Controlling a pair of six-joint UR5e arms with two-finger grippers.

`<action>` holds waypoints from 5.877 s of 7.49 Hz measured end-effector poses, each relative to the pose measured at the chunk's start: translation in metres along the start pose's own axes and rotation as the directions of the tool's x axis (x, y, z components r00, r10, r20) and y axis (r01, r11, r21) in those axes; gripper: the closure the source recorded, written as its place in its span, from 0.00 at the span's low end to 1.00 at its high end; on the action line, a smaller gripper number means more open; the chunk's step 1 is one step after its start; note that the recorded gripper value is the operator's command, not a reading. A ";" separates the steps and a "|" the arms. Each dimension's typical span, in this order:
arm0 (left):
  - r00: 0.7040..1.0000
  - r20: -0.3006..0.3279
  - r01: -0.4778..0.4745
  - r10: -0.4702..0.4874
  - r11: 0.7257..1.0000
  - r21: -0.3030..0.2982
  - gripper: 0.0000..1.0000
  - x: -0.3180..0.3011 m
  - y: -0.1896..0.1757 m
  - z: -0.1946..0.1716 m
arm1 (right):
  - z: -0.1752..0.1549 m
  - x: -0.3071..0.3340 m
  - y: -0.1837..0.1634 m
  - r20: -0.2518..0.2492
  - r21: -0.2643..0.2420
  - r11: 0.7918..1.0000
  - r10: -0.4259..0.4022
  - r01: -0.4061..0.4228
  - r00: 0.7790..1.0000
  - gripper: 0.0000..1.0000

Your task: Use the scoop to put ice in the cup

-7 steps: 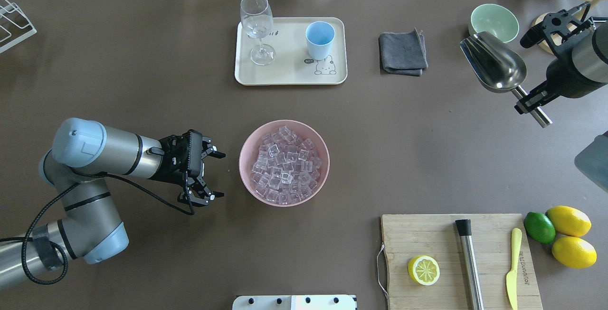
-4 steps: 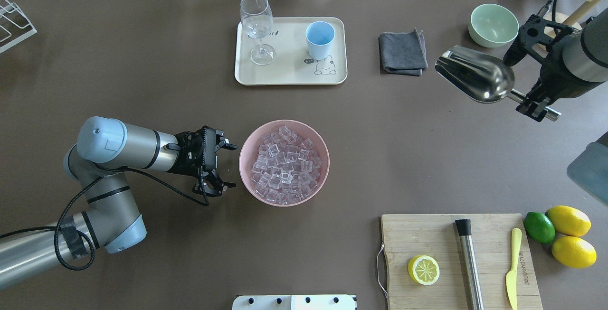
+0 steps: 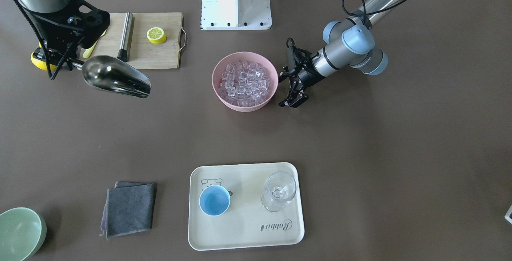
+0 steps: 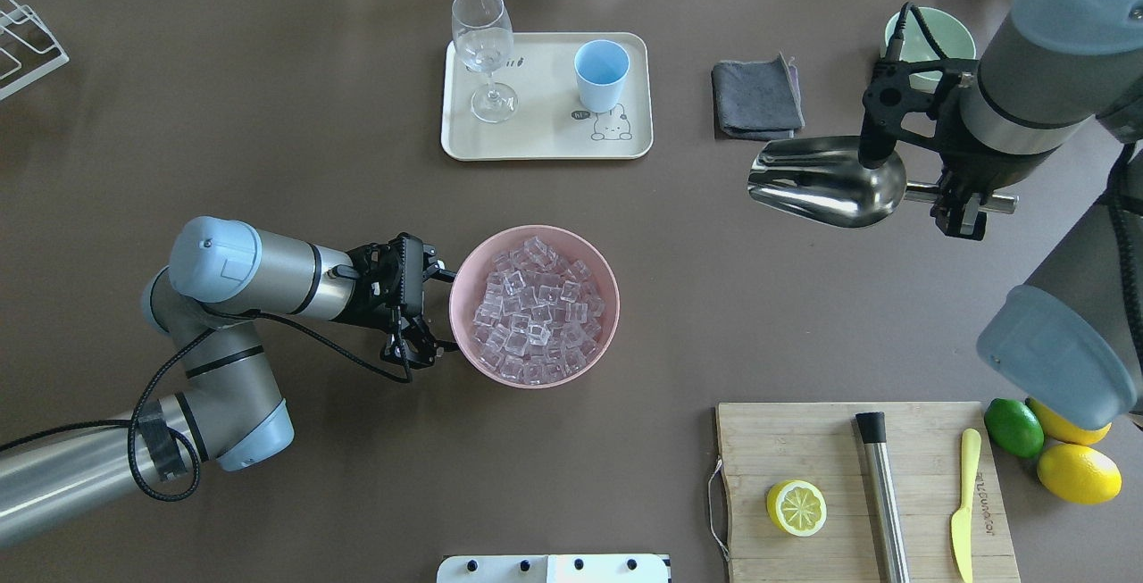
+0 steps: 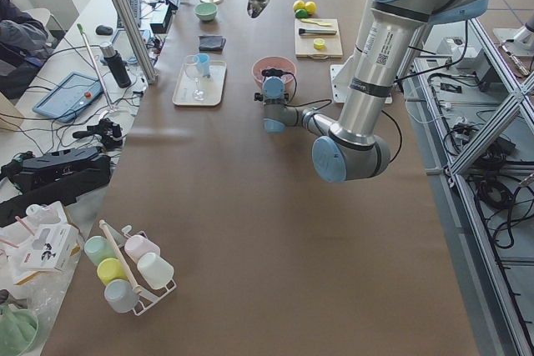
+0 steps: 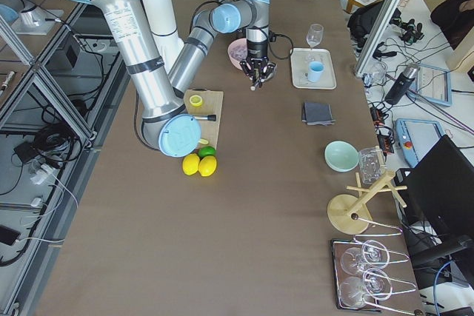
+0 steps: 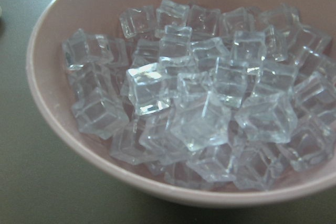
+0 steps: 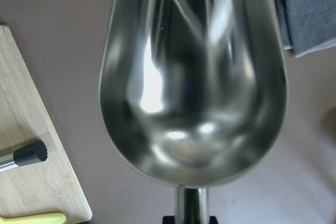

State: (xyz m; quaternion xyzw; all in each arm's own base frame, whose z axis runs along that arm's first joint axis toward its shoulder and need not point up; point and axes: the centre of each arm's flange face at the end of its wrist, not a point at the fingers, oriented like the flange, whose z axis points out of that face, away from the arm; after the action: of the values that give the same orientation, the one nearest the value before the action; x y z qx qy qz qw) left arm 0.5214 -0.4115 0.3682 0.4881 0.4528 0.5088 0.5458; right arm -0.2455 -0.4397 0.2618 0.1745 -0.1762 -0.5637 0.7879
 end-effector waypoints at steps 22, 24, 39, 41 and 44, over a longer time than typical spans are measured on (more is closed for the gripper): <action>1.000 -0.004 -0.021 0.022 0.990 0.141 0.02 0.021 0.006 -0.011 | 0.006 -0.093 -0.262 0.105 -0.420 0.846 -0.314 0.328 0.944 1.00; 1.000 -0.005 0.006 -0.005 0.989 0.147 0.02 0.020 0.007 -0.013 | 0.016 -0.091 -0.267 0.107 -0.423 0.845 -0.312 0.327 0.944 1.00; 0.998 0.011 0.061 -0.063 0.990 0.127 0.02 0.010 0.004 0.012 | 0.001 -0.087 -0.309 0.197 -0.545 0.763 -0.286 0.347 0.938 1.00; 0.998 0.010 0.061 -0.063 0.990 0.128 0.02 0.010 0.004 0.012 | 0.010 -0.085 -0.311 0.207 -0.571 0.746 -0.274 0.343 0.939 1.00; 0.998 0.011 0.060 -0.062 0.990 0.130 0.02 0.010 0.004 0.011 | 0.012 -0.086 -0.314 0.206 -0.573 0.747 -0.267 0.337 0.942 1.00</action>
State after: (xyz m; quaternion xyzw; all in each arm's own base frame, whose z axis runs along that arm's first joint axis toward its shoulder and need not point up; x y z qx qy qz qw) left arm 0.5329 -0.4024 0.3732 0.5121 0.4954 0.4578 0.5317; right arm -0.5365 -0.4542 0.1170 -0.0897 -0.0011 -0.7188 0.6894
